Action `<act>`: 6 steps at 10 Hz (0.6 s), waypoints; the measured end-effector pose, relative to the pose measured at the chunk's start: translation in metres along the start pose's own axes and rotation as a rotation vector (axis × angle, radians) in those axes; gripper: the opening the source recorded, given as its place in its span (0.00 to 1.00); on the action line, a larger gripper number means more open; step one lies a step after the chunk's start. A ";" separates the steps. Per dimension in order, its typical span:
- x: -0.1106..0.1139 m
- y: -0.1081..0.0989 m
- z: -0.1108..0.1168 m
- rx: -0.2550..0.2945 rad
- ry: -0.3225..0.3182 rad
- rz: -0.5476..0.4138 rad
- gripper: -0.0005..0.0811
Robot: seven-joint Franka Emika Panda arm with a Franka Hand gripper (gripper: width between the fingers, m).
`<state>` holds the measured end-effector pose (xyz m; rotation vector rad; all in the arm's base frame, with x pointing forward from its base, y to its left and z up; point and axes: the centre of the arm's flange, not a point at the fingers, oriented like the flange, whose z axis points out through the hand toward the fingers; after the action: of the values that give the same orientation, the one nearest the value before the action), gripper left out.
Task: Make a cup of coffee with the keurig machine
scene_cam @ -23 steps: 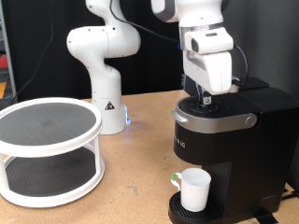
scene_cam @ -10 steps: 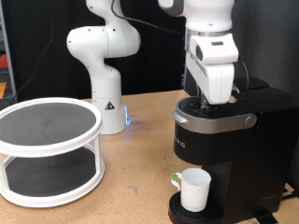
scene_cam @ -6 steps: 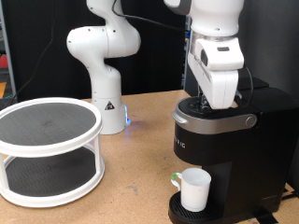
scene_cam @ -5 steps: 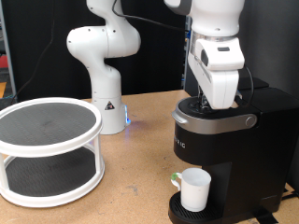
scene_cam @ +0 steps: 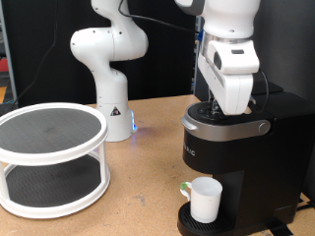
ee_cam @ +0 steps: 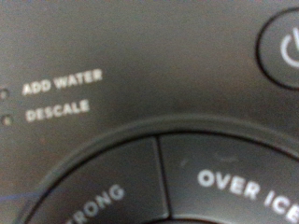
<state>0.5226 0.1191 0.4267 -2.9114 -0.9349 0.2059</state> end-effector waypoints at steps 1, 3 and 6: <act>0.000 0.000 0.000 0.000 0.000 0.000 0.01; 0.002 0.000 -0.001 -0.012 0.034 0.002 0.01; 0.002 0.000 -0.001 -0.018 0.196 0.021 0.01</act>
<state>0.5245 0.1205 0.4273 -2.8925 -0.8790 -0.0861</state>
